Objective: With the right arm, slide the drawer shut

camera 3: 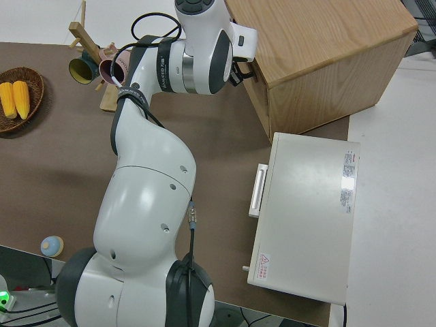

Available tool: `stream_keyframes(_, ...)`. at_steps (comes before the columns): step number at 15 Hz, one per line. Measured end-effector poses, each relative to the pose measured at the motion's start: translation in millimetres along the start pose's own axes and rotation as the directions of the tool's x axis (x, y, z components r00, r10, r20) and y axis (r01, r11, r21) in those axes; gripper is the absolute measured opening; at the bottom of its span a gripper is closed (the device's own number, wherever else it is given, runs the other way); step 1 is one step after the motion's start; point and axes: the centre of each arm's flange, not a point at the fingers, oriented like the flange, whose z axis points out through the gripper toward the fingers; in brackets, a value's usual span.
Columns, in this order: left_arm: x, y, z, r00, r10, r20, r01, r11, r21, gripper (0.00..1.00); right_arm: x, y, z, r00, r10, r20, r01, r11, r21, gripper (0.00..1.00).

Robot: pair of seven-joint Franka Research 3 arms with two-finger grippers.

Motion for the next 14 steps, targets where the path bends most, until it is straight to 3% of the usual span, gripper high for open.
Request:
stream_keyframes(7,0.0,0.0,0.0,1.0,0.0,0.0,0.0,1.0,0.0,1.0,-7.3,-8.9,-3.0,0.999,-0.053,0.002,0.053,0.999,0.008,0.01)
stream_keyframes(12,0.0,0.0,0.0,1.0,0.0,0.0,0.0,1.0,0.0,1.0,-65.9,-44.7,-13.8,0.981,-0.17,0.098,0.176,0.983,-0.054,0.01)
stream_keyframes(14,0.0,0.0,0.0,1.0,0.0,0.0,0.0,1.0,0.0,1.0,-78.8,-45.4,-29.4,0.959,-0.25,0.133,0.261,0.963,-0.073,0.01)
